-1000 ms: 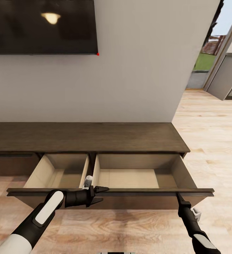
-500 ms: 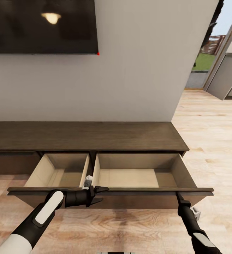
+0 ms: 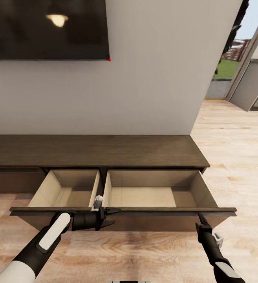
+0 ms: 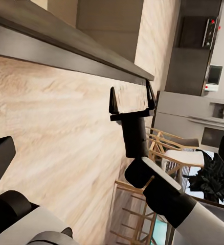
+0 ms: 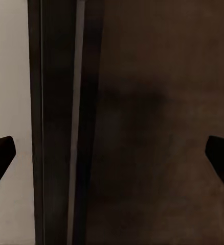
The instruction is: Place each of the two pumpkins and all three candles from the living room inside a cabinet in the living room (use any cabinet), then make sure every cabinet is closed, and position the cauldron so it is next to a table in the living room.
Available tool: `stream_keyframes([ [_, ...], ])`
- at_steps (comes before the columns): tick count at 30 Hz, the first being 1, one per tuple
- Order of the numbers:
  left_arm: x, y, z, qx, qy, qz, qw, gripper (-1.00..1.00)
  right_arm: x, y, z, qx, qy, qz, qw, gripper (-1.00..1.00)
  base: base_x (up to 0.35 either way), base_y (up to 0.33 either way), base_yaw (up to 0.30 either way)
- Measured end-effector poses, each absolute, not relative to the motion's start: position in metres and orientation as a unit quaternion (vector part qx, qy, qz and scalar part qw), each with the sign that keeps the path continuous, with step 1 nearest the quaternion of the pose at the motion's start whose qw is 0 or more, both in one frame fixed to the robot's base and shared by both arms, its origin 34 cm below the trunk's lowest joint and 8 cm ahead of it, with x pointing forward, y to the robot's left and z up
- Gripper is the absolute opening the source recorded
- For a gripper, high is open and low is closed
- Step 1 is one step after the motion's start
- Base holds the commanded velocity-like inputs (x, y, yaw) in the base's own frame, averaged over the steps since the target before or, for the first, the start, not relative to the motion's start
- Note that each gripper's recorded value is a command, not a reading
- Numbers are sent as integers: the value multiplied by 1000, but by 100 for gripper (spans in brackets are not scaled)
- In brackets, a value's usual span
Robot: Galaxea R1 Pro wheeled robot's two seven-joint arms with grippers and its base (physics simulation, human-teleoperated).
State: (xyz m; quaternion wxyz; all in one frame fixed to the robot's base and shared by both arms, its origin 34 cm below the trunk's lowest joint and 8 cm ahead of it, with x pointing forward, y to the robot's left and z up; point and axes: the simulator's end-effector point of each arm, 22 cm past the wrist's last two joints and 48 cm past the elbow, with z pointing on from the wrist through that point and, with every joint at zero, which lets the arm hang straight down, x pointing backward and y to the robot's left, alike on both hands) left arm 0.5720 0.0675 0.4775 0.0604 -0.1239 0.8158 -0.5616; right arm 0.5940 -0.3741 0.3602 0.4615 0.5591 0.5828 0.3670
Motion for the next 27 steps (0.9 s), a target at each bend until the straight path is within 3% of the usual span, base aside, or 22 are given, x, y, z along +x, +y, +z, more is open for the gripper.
stream_keyframes([
  [8,572,68,477,-124,816,-562,60,100,594,-374,360,559,583,367,462,100,-22,0,0],
  [27,573,67,482,-126,811,-568,61,100,593,-346,355,570,581,423,397,100,-170,0,0],
])
